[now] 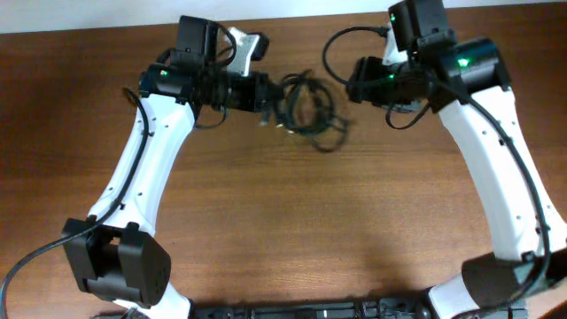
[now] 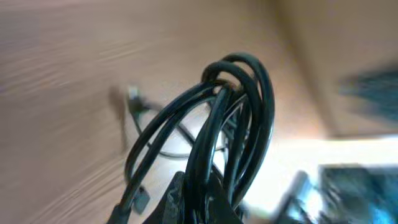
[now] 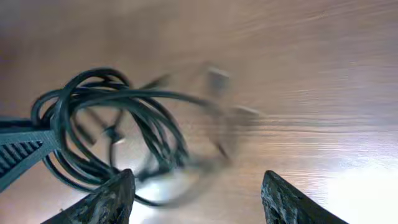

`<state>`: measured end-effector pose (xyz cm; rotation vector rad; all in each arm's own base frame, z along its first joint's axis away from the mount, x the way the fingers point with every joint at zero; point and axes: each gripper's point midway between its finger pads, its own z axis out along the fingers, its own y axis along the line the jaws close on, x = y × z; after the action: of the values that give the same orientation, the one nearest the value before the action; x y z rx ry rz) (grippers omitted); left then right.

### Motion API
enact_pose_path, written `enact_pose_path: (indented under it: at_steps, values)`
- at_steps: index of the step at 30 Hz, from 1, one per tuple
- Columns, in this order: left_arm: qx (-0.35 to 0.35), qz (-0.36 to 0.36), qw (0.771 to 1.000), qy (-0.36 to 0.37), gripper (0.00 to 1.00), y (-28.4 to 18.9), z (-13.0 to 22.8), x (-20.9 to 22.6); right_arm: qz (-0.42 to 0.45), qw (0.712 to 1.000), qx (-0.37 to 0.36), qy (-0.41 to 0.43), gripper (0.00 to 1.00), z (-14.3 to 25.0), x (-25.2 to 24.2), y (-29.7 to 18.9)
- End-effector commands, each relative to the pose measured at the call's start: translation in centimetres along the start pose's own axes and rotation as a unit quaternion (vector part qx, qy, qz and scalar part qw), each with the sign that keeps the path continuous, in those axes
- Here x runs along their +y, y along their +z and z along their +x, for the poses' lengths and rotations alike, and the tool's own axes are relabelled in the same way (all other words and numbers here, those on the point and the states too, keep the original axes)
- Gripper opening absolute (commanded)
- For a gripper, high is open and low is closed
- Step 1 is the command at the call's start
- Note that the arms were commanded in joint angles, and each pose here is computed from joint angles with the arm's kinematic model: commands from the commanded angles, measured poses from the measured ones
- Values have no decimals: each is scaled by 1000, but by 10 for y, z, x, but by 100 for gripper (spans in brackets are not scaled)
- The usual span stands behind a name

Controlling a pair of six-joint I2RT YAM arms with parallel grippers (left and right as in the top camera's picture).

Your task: Untangle cables

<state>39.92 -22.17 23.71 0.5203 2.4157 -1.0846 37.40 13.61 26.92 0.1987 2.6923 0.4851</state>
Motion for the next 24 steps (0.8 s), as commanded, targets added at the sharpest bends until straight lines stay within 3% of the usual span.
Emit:
enact_pose_path:
  at_steps: [1, 3, 5, 7, 9, 10, 11, 12, 13, 15, 17, 20, 22, 23, 24]
  values:
    - [-23, 198, 976, 86, 0, -28, -6, -77, -62, 997, 47, -28, 64, 8, 22, 18]
    - [-20, 198, 976, 84, 0, -27, -5, -78, -132, 988, 65, -35, 64, 8, 49, 25]
    - [-14, 139, 987, 81, 0, -14, -4, -65, -153, 985, 53, -56, 65, 7, 67, 25]
    - [-7, 5, 1000, 11, 0, -3, -3, -24, -159, 984, 48, -66, 65, 8, 74, 26]
    - [2, -52, 999, -3, 0, 0, 3, -8, -158, 984, 40, -68, 65, 4, 75, 26]
    - [-1, -80, 997, -17, 0, -1, 3, 1, -141, 987, 31, -67, 65, 1, 69, 28]
    - [-11, -171, 982, -78, 0, -9, 5, 32, -69, 996, 5, -62, 65, -9, 45, 34]
    - [-11, -210, 972, -104, 0, -15, 10, 46, -10, 999, -5, -30, 65, -11, 24, 35]
    - [-4, -206, 973, -107, 0, -14, 13, 44, -18, 1000, 7, -17, 65, -6, 26, 35]
    - [17, -116, 988, -96, 0, 2, 17, 7, -89, 995, 26, -35, 64, 4, 61, 34]
    - [22, -108, 990, -92, 0, 5, 19, 1, -80, 995, 31, -53, 64, 13, 72, 44]
    - [29, -82, 992, -91, 0, 7, 21, -9, -31, 996, 59, -56, 50, 27, 72, 88]
    - [32, -64, 994, -87, 0, 8, 21, -15, -38, 995, 78, -53, 49, 30, 74, 109]
    - [33, -56, 995, -76, 0, 8, 21, -17, -40, 995, 78, -54, 33, 29, 75, 114]
    - [33, -60, 995, -76, 0, 8, 21, -16, -39, 995, 78, -54, 5, 29, 75, 114]
